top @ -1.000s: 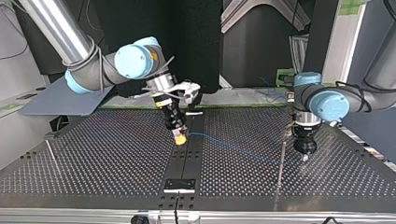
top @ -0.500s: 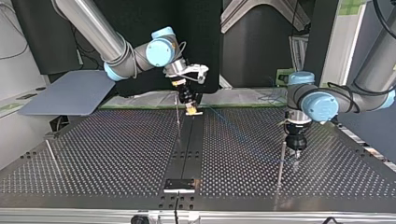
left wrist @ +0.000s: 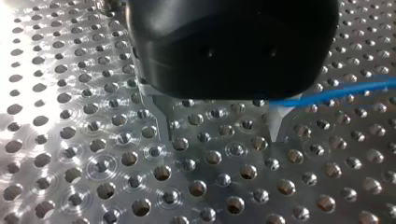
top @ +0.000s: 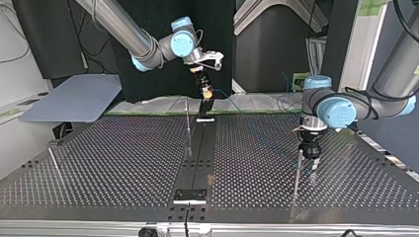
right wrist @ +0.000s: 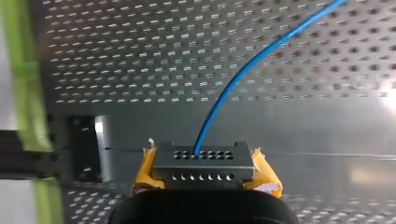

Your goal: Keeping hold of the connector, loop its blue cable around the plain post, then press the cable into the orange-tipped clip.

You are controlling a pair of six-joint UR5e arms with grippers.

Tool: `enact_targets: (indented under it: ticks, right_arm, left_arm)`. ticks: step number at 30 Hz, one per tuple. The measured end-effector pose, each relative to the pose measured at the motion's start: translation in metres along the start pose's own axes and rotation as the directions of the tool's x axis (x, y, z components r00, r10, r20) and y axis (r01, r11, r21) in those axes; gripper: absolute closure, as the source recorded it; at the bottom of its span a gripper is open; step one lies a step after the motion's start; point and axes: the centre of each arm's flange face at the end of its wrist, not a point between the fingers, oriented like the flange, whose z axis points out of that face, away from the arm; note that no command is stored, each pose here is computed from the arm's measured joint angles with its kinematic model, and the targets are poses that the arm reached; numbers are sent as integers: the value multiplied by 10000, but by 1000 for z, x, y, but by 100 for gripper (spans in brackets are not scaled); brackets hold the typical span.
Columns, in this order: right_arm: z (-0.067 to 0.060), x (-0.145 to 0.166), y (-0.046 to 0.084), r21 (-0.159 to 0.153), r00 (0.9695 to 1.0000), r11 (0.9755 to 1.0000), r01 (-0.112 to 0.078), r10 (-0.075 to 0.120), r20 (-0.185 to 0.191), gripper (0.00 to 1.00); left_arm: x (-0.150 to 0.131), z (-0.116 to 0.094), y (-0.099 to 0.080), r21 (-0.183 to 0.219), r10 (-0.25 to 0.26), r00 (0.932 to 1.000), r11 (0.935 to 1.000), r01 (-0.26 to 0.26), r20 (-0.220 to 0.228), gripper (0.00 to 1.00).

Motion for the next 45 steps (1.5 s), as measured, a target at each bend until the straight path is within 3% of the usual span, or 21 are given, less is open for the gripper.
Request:
enact_targets:
  ticks: [7,13,19,25,28,34,37,38,41,45]
  right_arm:
    - [2,-41,5,-109,9994,9999,-91,94,344,100]
    - [6,-77,18,-425,9974,9985,-337,363,625,100]
    - [9,-113,33,-880,9956,9947,-526,590,723,100]
    - [12,-145,51,-1296,9932,9889,-723,833,812,100]
    - [11,-163,62,-1576,9916,9846,-763,915,912,100]
    - [10,-194,83,-2124,9891,9728,-922,1142,935,100]
    - [8,-210,94,-2445,9868,9638,-1059,1323,940,100]
    - [8,-217,100,-2606,9856,9590,-1113,1400,943,100]
    - [4,-233,113,-2938,9827,9484,-1195,1551,1010,100]
    - [0,-254,127,-3221,9790,9384,-1251,1695,1135,100]
  left_arm:
    - [1,-1,-2,43,-40,10000,10000,40,-41,0]
    - [1,-1,-2,42,-68,10000,10000,69,-43,0]
    - [2,-1,-3,70,-142,9999,9999,142,-55,0]
    - [2,-1,-4,50,-180,9998,9998,180,-47,0]
    - [2,-1,-4,42,-182,9998,9998,183,-43,0]
    - [2,-1,-5,62,-218,9997,9997,219,-53,0]
    - [2,-2,-5,67,-236,9997,9997,236,-57,0]
    - [3,-2,-5,68,-238,9997,9997,238,-58,0]
    - [3,-2,-6,88,-241,9997,9997,242,-65,0]
    - [4,-2,-7,96,-242,9997,9997,243,-72,0]
